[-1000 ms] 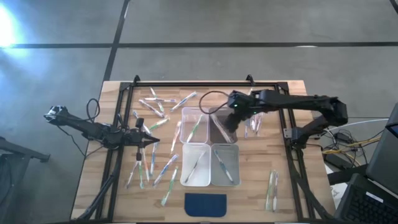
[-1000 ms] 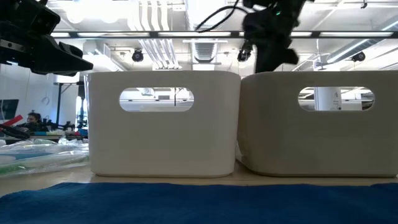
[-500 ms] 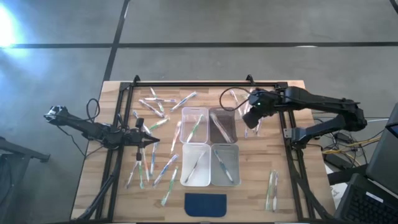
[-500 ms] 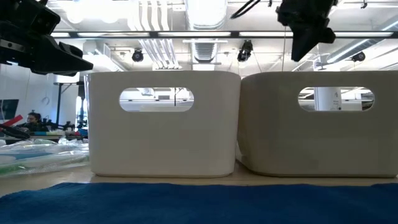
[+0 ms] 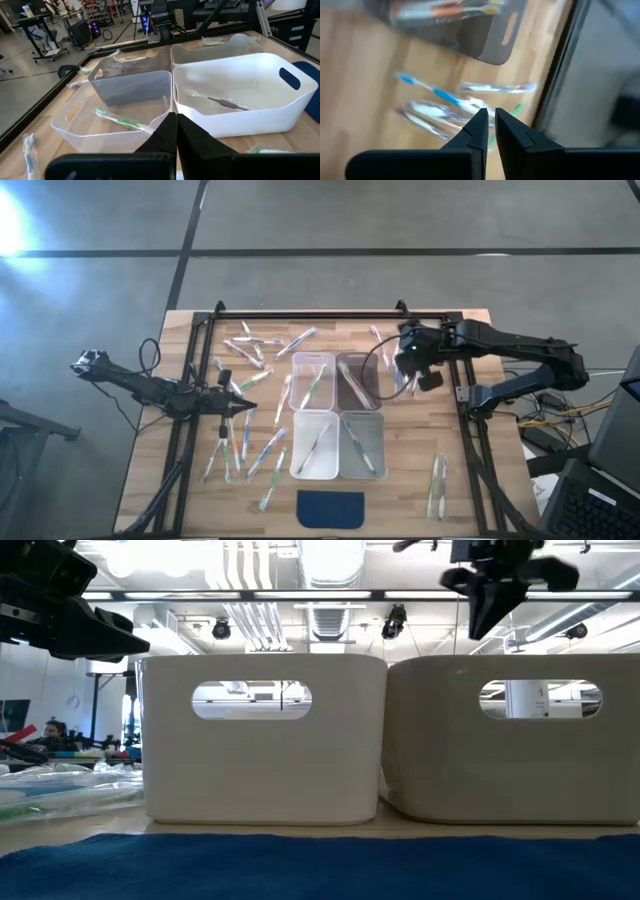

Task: Pick & Place Toothbrushes
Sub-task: Put the blue toothbrush into the gray bin

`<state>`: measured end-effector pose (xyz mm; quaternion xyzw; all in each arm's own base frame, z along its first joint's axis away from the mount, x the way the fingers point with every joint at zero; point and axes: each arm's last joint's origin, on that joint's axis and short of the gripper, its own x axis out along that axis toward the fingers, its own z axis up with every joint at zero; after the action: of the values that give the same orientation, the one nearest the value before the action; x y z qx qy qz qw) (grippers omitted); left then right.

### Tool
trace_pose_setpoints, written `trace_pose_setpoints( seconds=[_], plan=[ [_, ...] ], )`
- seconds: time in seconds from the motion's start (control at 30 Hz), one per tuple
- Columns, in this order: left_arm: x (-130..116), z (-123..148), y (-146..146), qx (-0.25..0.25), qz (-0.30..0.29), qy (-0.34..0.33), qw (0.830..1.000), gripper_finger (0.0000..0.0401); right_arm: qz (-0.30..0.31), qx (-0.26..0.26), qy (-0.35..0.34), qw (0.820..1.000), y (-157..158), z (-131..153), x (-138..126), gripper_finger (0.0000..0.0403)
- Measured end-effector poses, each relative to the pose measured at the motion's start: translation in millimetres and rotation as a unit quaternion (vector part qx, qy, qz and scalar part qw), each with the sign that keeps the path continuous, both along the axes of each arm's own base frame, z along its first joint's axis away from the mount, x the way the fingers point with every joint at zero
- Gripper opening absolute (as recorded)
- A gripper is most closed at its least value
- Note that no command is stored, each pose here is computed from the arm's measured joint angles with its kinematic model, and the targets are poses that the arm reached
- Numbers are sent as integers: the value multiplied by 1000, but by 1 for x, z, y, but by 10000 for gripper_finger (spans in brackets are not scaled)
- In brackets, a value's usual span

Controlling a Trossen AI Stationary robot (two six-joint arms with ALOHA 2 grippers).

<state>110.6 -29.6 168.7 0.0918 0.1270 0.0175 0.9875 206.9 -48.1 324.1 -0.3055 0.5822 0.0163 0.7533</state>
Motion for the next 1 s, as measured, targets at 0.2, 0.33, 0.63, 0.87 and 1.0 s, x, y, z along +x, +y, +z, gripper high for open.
trace_pose_setpoints(
  seconds=[0.2,0.33,0.63,0.87,1.0],
  plan=[
    [0,0,0,0,0,0,1000,5,173,-102,133,970,-8,-20,23,9],
    [0,0,0,0,0,0,1000,5,229,-115,216,942,-14,-37,32,8],
    [0,0,0,0,0,0,1000,5,221,-85,264,935,-38,-58,42,8],
    [0,0,0,0,0,0,1000,5,228,-25,247,941,-58,-68,30,8],
    [0,0,0,0,0,0,1000,5,260,-23,258,930,-62,-82,24,8]
  ],
)
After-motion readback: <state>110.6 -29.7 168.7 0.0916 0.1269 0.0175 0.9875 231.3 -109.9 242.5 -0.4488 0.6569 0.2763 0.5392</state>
